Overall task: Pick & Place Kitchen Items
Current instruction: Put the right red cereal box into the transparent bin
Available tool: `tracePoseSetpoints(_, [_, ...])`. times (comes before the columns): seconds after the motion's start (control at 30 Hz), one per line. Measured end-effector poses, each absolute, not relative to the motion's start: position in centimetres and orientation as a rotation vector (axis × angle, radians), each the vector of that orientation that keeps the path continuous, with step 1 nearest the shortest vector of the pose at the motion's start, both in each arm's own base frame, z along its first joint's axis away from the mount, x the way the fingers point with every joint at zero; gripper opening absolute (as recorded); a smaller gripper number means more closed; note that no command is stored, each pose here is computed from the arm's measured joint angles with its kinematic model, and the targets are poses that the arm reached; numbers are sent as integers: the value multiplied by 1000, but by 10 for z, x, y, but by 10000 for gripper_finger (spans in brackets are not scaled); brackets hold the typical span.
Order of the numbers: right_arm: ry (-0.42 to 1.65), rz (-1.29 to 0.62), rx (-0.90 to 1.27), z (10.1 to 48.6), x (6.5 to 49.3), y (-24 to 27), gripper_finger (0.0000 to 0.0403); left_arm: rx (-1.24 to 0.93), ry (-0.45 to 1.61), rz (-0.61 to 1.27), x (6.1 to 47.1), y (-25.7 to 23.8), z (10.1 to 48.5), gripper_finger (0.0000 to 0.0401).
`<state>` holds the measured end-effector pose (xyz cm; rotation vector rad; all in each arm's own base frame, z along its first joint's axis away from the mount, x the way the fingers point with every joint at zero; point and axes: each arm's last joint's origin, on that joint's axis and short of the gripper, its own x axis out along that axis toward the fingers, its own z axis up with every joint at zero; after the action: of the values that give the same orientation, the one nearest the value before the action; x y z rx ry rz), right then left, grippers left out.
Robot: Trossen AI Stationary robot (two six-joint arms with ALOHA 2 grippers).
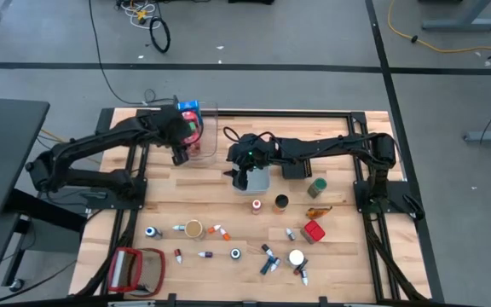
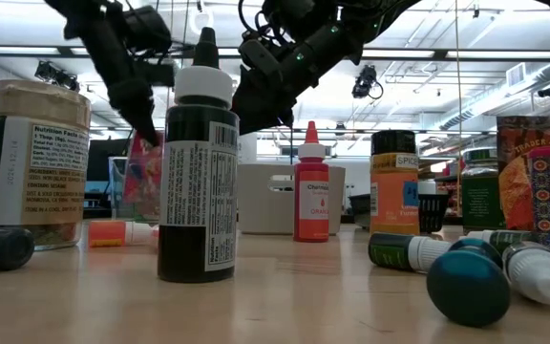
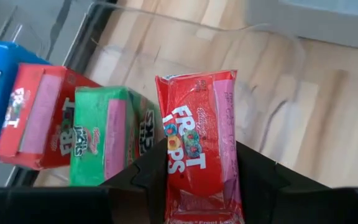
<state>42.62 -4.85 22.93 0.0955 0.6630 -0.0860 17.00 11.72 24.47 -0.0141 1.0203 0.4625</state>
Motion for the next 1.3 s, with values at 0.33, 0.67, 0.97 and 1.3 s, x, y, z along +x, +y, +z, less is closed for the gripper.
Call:
tracePoseSetpoints(0.33, [662,-86,95,229,426,-48,251,33,1000,514,168,119,216,151])
tracePoseSetpoints(0.67, [662,-86,95,229,426,-48,251,41,1009,535,168,119,216,151])
tracePoseSetpoints(0.97, [662,-85,95,229,426,-48,251,57,1023,545,167,120,215,210])
tracePoseSetpoints(1.3, [662,-85,94,229,426,-48,251,90,1041,543,170,115,226,263])
